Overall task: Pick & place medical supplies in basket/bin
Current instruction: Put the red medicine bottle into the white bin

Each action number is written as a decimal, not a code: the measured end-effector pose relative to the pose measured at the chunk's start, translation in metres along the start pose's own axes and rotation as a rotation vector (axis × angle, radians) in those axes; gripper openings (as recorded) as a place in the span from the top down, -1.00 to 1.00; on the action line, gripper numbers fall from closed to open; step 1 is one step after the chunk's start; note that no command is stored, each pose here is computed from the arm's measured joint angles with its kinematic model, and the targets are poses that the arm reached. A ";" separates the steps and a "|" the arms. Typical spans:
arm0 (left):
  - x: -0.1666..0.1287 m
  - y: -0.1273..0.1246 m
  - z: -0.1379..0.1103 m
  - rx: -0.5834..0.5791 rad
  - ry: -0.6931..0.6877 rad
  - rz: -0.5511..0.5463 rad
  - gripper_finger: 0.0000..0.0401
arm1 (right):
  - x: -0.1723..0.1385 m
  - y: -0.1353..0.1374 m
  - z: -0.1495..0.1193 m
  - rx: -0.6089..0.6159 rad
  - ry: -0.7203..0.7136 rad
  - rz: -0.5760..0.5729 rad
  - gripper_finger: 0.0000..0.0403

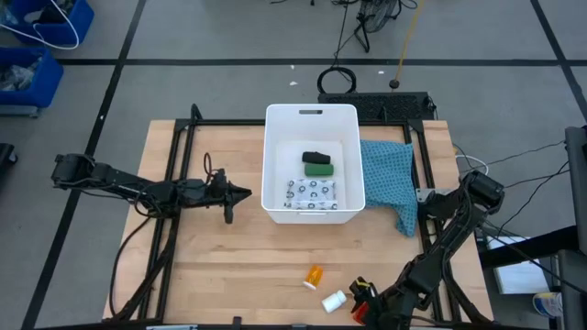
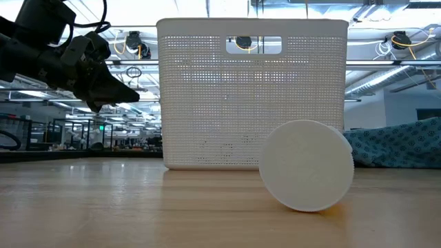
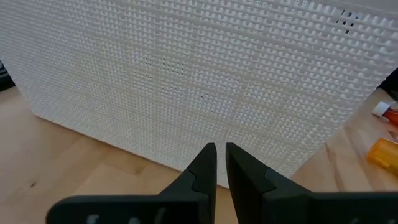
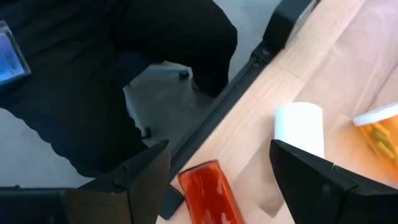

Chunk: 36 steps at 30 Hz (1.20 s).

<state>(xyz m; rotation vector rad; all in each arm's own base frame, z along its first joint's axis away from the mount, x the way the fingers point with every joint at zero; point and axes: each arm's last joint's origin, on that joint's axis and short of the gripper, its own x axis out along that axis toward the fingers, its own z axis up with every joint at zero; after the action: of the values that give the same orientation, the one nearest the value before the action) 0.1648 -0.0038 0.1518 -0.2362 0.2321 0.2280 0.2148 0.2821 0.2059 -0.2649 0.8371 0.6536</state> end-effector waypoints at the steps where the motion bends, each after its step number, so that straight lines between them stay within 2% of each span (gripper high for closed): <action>1: 0.000 0.000 0.000 0.000 0.000 0.000 0.81 | 0.000 0.000 0.000 0.002 -0.005 0.000 -0.33; 13: 0.000 0.000 0.000 0.013 0.000 0.000 0.81 | 0.000 -0.003 -0.007 -0.054 0.066 -0.056 -0.33; 22: 0.000 0.000 0.000 0.035 0.000 0.000 0.81 | 0.008 -0.009 -0.030 -0.082 0.150 0.011 -0.33; 27: 0.000 0.000 0.000 0.035 0.000 0.000 0.81 | 0.010 -0.005 -0.029 -0.109 0.109 0.039 -0.33; 36: 0.000 0.000 0.000 0.034 0.001 0.001 0.81 | 0.043 -0.004 -0.047 -0.165 0.219 0.056 -0.33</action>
<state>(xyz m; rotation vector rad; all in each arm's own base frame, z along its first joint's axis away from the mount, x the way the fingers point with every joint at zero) 0.1648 -0.0038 0.1518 -0.2028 0.2365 0.2247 0.2098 0.2754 0.1425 -0.4699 1.0036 0.7565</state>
